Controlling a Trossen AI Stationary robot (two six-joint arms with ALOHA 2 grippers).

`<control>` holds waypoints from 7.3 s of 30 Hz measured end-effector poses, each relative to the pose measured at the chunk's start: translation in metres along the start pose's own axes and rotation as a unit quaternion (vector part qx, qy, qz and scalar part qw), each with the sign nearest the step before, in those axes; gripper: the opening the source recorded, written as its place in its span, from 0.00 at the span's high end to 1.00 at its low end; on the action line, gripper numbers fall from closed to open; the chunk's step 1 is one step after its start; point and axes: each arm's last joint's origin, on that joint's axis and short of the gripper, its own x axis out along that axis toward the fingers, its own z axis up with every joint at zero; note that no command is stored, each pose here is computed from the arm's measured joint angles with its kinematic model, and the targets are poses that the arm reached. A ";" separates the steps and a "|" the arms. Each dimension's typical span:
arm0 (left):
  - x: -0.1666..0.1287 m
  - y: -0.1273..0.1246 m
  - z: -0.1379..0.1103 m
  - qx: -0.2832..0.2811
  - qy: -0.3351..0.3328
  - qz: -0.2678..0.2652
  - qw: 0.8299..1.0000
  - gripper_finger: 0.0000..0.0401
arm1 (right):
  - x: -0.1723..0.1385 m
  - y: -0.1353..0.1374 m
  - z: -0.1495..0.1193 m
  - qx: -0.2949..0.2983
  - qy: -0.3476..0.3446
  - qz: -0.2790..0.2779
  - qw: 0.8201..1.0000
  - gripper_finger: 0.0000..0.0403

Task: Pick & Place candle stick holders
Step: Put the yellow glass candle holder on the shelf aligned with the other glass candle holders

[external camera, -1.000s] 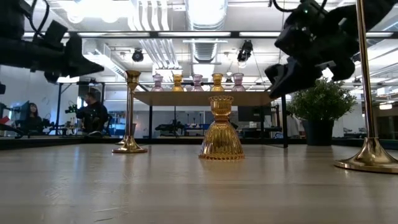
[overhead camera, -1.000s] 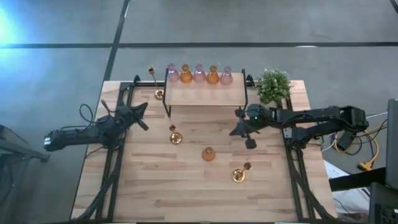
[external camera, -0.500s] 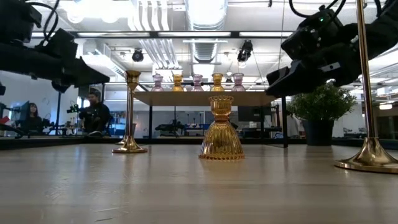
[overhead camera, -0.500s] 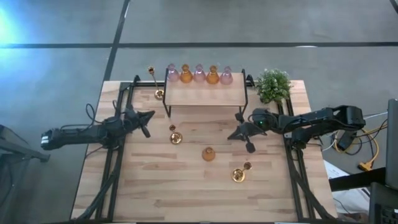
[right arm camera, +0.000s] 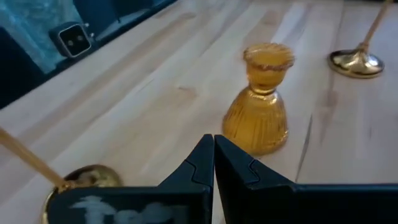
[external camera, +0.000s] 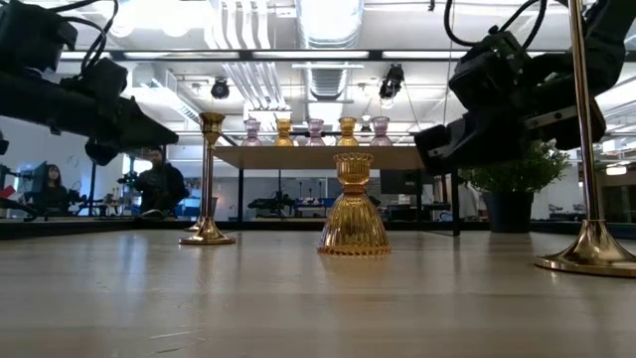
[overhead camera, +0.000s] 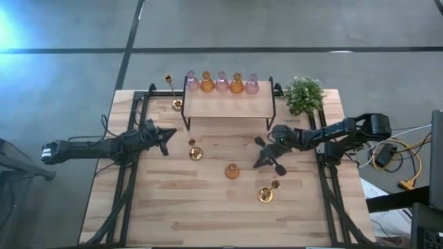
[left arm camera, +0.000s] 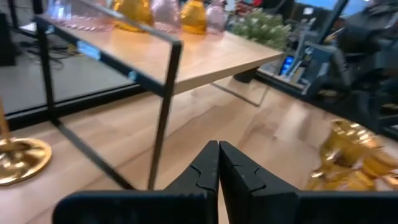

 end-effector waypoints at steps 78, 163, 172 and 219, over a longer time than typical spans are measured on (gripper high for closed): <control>0.000 -0.001 0.002 0.009 -0.005 -0.010 1.000 0.97 | 0.090 -0.033 0.013 0.060 -0.012 0.017 0.998 0.70; 0.000 -0.001 0.001 0.012 0.000 -0.009 1.000 0.97 | -0.083 -0.090 0.090 0.223 -0.066 -0.637 0.735 0.69; 0.000 -0.001 0.001 0.013 0.003 -0.008 1.000 0.97 | -0.092 -0.083 0.082 0.232 -0.073 -0.645 0.725 0.70; 0.000 0.000 0.000 0.014 0.005 -0.007 1.000 0.97 | -0.116 -0.098 0.071 0.239 -0.069 -0.678 0.692 0.68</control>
